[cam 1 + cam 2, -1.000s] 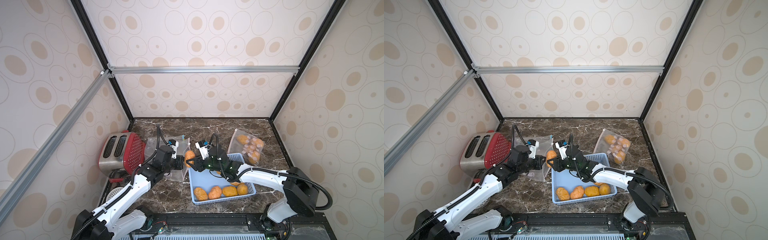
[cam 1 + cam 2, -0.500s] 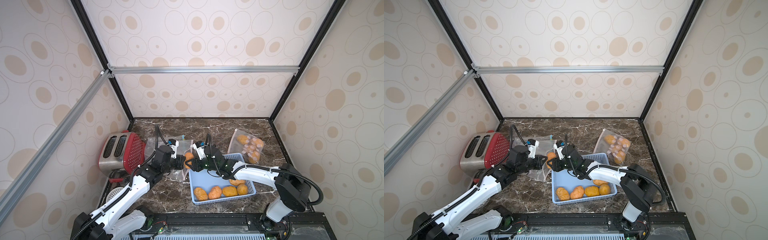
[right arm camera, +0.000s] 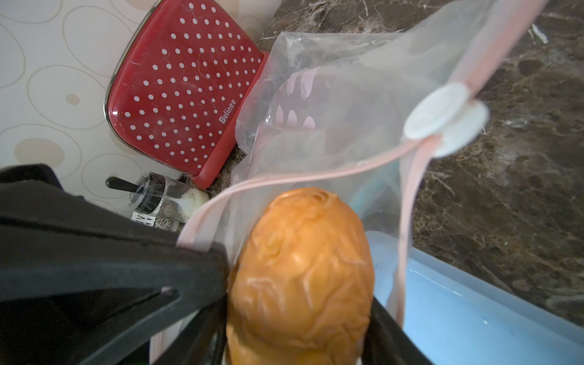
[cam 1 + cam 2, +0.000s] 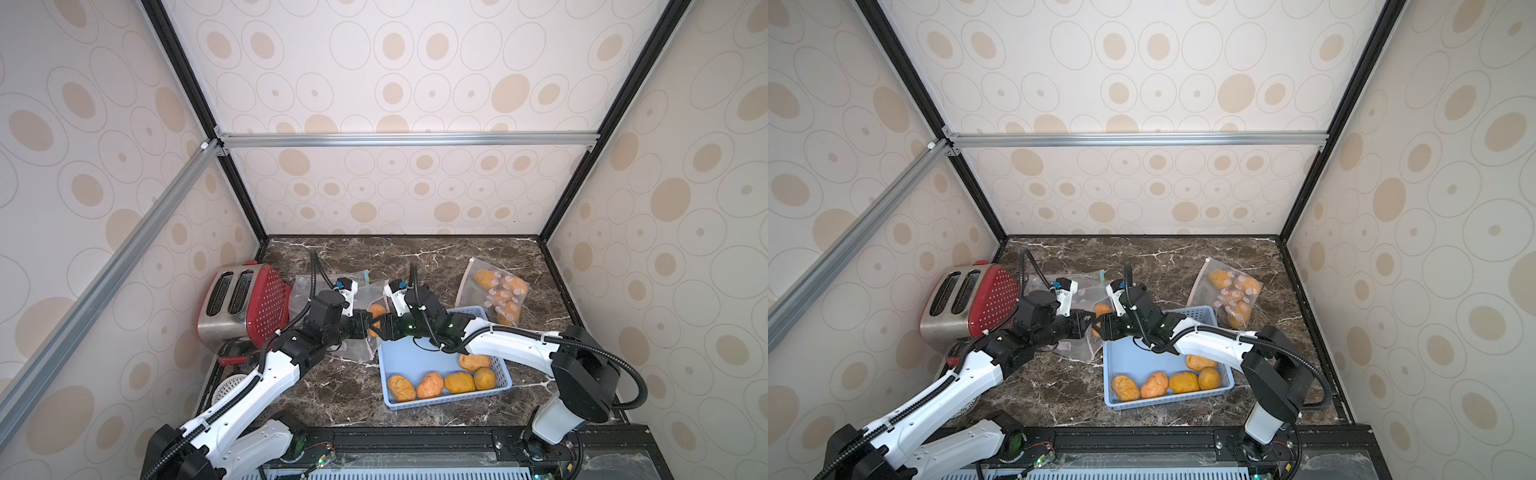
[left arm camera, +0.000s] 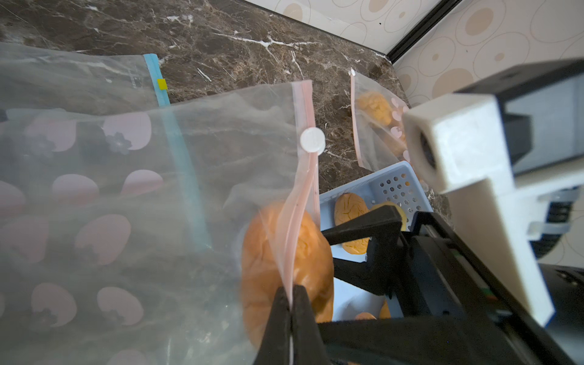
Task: Put the potatoes into a zipper bag and zip it
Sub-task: Place the potato into the zipper food storage bag.
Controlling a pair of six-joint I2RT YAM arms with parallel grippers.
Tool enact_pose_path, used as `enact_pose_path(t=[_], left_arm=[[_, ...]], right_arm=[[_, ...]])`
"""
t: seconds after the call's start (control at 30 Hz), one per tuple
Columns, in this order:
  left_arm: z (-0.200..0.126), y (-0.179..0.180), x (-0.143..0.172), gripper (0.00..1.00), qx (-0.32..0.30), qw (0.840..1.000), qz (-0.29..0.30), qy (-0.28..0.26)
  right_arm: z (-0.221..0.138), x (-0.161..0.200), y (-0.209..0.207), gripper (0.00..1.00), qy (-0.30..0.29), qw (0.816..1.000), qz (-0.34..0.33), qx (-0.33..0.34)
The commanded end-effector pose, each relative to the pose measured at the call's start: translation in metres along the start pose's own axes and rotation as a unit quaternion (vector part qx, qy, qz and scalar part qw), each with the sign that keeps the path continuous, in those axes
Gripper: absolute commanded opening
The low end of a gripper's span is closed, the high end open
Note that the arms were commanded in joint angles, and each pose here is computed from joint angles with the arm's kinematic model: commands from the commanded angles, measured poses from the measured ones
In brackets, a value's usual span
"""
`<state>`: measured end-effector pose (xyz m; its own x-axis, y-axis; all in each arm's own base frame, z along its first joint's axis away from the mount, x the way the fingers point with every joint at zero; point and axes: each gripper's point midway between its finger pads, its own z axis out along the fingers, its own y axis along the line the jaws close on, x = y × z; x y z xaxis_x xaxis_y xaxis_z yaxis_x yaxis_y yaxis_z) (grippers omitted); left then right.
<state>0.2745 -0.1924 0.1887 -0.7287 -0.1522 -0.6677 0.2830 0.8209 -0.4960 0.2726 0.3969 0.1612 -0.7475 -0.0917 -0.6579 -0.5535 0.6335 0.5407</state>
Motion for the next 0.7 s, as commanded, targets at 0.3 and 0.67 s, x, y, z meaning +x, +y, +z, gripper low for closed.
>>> enact_pose_path(t=[0.3, 0.67], left_arm=[[-0.006, -0.004, -0.01, 0.0, -0.002, 1.0, 0.002, -0.014], [-0.028, 0.019, -0.024, 0.0, -0.092, 0.995, 0.031, -0.036]], right_arm=[[-0.034, -0.018, 0.023, 0.72, -0.036, 0.996, -0.072, -0.03], [-0.089, -0.019, -0.007, 0.73, -0.092, 0.988, -0.116, 0.051]])
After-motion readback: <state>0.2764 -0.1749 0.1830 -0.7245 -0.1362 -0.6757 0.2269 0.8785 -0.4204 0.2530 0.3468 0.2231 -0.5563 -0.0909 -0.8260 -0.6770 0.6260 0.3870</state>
